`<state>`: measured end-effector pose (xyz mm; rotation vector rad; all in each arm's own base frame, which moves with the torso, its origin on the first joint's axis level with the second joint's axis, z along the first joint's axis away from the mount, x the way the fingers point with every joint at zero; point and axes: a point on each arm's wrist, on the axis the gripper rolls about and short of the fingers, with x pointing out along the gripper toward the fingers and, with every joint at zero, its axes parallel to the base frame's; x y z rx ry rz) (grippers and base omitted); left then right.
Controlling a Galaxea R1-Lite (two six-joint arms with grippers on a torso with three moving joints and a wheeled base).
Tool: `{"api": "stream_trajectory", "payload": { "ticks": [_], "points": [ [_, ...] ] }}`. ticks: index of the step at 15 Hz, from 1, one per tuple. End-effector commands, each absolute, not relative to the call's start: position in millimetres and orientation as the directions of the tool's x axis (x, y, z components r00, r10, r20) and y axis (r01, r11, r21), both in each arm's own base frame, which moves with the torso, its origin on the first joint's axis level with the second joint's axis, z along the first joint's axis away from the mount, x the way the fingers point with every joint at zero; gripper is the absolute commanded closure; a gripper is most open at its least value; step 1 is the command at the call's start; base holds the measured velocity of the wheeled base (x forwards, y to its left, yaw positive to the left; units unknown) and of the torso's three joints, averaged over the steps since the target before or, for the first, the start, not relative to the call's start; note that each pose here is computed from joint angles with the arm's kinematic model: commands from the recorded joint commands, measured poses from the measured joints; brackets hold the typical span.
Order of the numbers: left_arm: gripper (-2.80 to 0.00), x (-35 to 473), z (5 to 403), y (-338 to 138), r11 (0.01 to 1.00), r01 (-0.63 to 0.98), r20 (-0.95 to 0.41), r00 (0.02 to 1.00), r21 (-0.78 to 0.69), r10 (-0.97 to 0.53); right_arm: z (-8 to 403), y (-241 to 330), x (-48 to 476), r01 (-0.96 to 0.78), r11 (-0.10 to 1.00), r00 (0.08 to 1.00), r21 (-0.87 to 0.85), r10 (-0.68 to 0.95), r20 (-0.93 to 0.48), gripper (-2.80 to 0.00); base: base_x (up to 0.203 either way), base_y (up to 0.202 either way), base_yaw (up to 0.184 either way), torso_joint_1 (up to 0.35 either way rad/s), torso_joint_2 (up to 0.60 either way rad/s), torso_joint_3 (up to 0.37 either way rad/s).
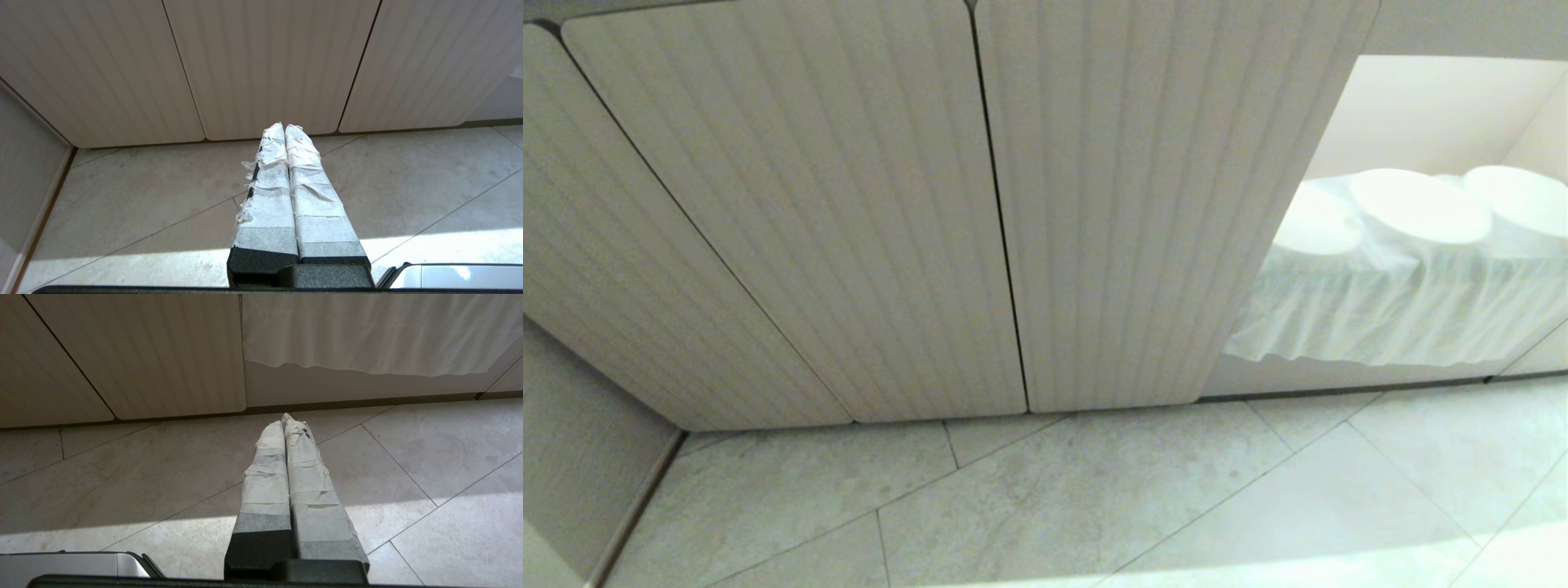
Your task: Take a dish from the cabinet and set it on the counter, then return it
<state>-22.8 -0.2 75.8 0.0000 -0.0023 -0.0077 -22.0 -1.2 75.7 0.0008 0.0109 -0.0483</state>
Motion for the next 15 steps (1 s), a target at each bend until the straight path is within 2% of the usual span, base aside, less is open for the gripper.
{"api": "stream_trajectory", "payload": {
  "ticks": [1, 15],
  "points": [
    [0.00, -22.8, 75.8, -0.2, 1.000, 0.008, 0.003, 1.000, 0.000, -0.008, 75.5, -1.2, -22.8, 0.049, 0.999, 0.999, 0.011, -0.049, 0.000, 0.00, 0.000, 0.000, 0.000, 0.000, 0.00, 0.000],
    [0.00, -22.8, 75.8, -0.2, 1.000, 0.008, 0.003, 1.000, 0.000, -0.008, 75.5, -1.2, -22.8, 0.049, 0.999, 0.999, 0.015, -0.049, 0.000, 0.00, 0.000, 0.000, 0.000, 0.000, 0.00, 0.000]
  ]
}}
